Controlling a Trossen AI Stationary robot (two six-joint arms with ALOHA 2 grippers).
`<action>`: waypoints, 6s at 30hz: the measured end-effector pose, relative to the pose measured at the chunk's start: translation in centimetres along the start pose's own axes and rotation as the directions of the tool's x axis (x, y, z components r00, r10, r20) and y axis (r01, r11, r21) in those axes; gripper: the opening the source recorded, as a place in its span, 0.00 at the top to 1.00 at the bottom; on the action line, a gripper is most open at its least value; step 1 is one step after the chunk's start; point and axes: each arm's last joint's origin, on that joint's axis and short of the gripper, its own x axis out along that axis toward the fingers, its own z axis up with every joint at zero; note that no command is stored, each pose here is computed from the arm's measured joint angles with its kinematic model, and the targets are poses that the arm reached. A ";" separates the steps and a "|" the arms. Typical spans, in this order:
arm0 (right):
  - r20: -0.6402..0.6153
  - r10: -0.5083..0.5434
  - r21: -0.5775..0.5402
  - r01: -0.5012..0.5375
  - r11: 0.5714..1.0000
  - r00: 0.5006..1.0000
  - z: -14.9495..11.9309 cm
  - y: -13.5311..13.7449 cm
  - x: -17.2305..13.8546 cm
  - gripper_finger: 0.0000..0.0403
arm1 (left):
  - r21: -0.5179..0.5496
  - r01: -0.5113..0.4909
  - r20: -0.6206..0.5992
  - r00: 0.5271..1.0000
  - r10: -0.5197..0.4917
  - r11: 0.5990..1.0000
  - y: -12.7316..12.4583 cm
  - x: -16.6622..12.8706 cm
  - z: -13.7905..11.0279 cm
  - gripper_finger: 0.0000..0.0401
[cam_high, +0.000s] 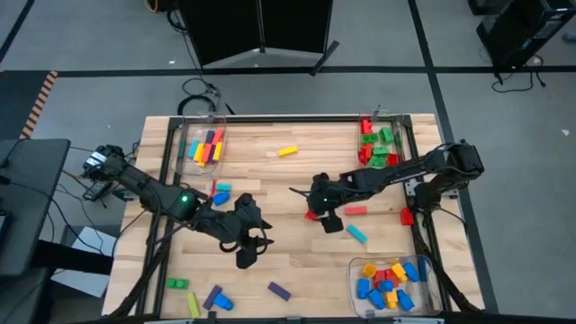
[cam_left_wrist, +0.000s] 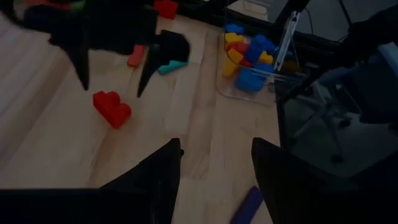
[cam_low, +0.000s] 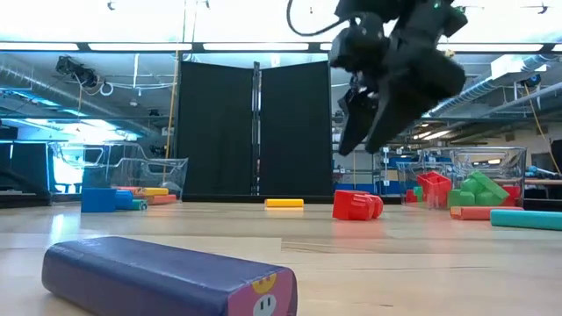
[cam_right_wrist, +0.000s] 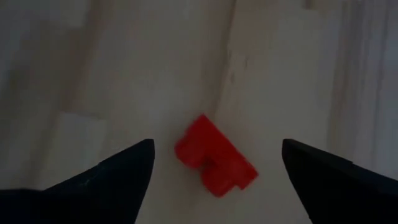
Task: Sort blocks by size
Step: Put the red 2 stud game piece into the top right transparent bin, then put the purple block into the top left transparent bin
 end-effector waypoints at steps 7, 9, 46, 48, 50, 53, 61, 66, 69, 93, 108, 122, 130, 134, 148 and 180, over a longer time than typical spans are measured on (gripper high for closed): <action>-0.077 0.004 -0.184 -0.018 0.983 0.997 -0.7 -1.1 2.2 0.05 | -0.001 0.003 0.005 1.000 -0.003 1.000 0.0 0.0 0.0 0.49; -0.114 0.022 -0.219 -0.047 0.975 0.993 -1.1 -1.2 3.2 0.05 | -0.003 0.006 0.010 1.000 -0.006 1.000 -0.1 0.0 0.1 0.49; -0.004 -0.141 0.335 0.134 0.933 0.990 -2.6 -4.5 -8.1 0.56 | -0.024 0.021 0.074 0.997 -0.020 0.999 -0.3 0.0 0.7 0.49; 0.028 -0.222 0.420 0.190 0.887 0.975 -3.2 -5.5 -10.2 0.56 | -0.024 0.019 0.075 0.997 -0.017 1.000 -0.3 0.0 0.7 0.49; 0.052 -0.309 0.520 0.238 0.820 0.950 -3.9 -6.6 -12.3 0.56 | -0.024 0.019 0.075 0.997 -0.017 1.000 -0.3 0.0 0.7 0.49; 0.020 -0.444 0.684 0.312 0.660 0.896 -5.7 -8.0 -15.0 0.56 | -0.024 0.018 0.075 0.997 -0.017 1.000 -0.3 0.0 0.7 0.49; -0.267 -0.485 0.881 0.415 0.226 0.833 -11.1 -10.1 -18.2 0.56 | -0.027 -0.027 0.102 0.994 0.030 0.999 -0.2 0.0 0.7 0.49; -0.400 -0.387 0.871 0.476 0.122 0.831 -13.0 -11.6 -17.4 0.56 | -0.033 -0.082 0.135 0.987 0.085 0.996 0.0 0.0 0.8 0.49; -0.415 -0.321 0.881 0.464 0.090 0.851 -14.2 -12.5 -15.7 0.56 | -0.038 -0.116 0.157 0.980 0.121 0.992 0.1 -0.1 0.9 0.49; -0.514 -0.105 0.858 0.512 -0.042 0.852 -18.9 -15.1 -10.3 0.17 | 0.119 -0.056 0.078 0.996 0.047 0.991 0.3 -1.0 0.7 0.49; 0.000 -0.486 0.957 0.141 0.254 0.874 -12.8 -10.8 -20.6 0.26 | 0.026 -0.132 0.090 0.988 0.129 0.991 1.2 -1.1 0.8 0.50; 0.326 -0.418 0.819 -0.033 0.572 0.848 -9.7 -6.2 -22.0 0.26 | 0.215 -0.068 -0.068 0.994 0.084 0.974 0.7 1.5 -0.8 0.55; 0.339 -0.365 0.767 -0.031 0.641 0.867 -9.1 -5.4 -21.6 0.27 | 0.279 0.127 -0.326 0.945 -0.030 0.952 -0.2 7.2 -4.1 0.55; 0.328 -0.351 0.751 -0.016 0.661 0.877 -9.2 -5.3 -21.4 0.27 | 0.318 0.212 -0.372 0.924 -0.084 0.924 -1.0 10.5 -5.9 0.55; 0.298 -0.337 0.737 0.009 0.675 0.893 -9.5 -5.1 -21.3 0.27 | 0.467 0.283 -0.561 0.827 0.034 0.838 -6.4 19.0 -9.2 0.55; 0.273 -0.360 0.738 0.046 0.673 0.892 -9.6 -5.1 -21.3 0.29 | 0.483 0.201 -0.552 0.826 0.117 0.852 -8.6 19.5 -13.4 0.55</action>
